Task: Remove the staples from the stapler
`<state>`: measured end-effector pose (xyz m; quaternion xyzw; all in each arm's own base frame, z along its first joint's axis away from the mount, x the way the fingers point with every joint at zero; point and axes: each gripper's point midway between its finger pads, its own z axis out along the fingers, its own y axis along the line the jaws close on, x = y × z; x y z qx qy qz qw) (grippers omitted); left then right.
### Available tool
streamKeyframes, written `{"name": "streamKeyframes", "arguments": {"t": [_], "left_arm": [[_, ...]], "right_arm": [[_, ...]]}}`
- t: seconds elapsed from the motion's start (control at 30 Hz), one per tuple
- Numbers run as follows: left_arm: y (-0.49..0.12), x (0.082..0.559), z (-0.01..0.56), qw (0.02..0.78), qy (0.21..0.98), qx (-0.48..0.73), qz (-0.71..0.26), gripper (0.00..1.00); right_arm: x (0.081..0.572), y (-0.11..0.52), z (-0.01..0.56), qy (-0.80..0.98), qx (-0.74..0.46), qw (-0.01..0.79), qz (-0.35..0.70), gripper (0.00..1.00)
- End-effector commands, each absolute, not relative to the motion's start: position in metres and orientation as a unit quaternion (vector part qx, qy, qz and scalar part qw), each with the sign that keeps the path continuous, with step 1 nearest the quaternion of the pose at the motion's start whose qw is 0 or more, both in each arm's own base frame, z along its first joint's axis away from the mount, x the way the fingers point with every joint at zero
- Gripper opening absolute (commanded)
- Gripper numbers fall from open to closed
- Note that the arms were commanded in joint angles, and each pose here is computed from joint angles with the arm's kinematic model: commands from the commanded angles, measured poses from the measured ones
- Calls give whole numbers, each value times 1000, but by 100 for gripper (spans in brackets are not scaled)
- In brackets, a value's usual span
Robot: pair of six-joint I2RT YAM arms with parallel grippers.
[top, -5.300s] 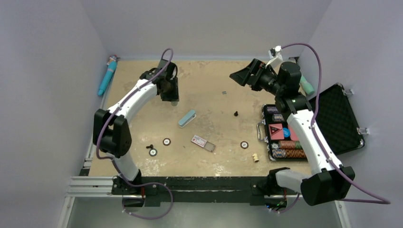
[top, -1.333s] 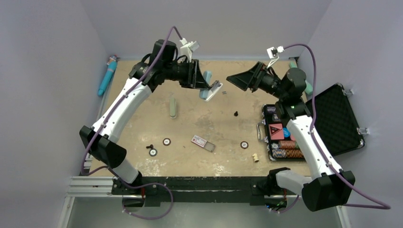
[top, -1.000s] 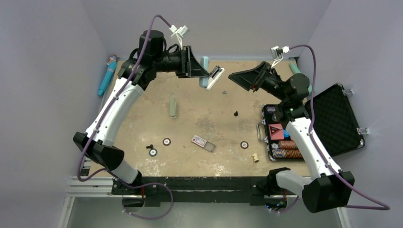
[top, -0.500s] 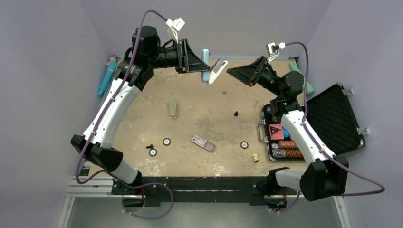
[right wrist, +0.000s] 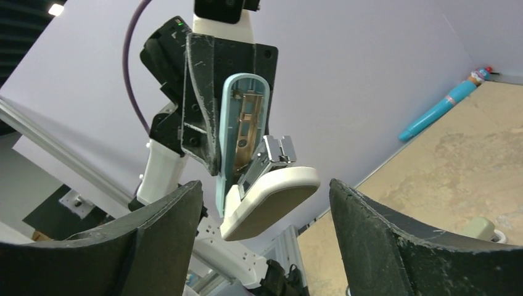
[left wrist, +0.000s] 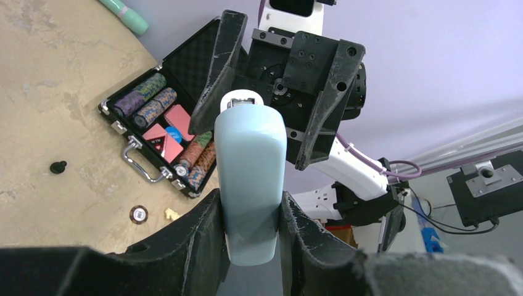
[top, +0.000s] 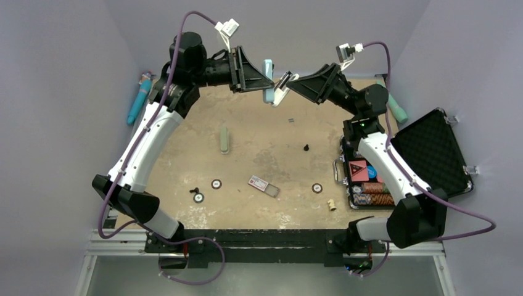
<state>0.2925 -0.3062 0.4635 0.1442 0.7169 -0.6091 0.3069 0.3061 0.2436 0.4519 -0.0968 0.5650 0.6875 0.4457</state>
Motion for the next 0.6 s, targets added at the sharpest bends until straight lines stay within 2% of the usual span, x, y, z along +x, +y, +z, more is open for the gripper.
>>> {"name": "streamKeyframes", "arguments": {"t": [0.0,0.57], "left_arm": [[-302,281,488,325,686,156,-631,0],[-303,281,484,326,681,155,-637,0]], "right_arm": [[289,242,480,527,-134,465,699,77],[290,252,479,520,-131,453,712,60]]}}
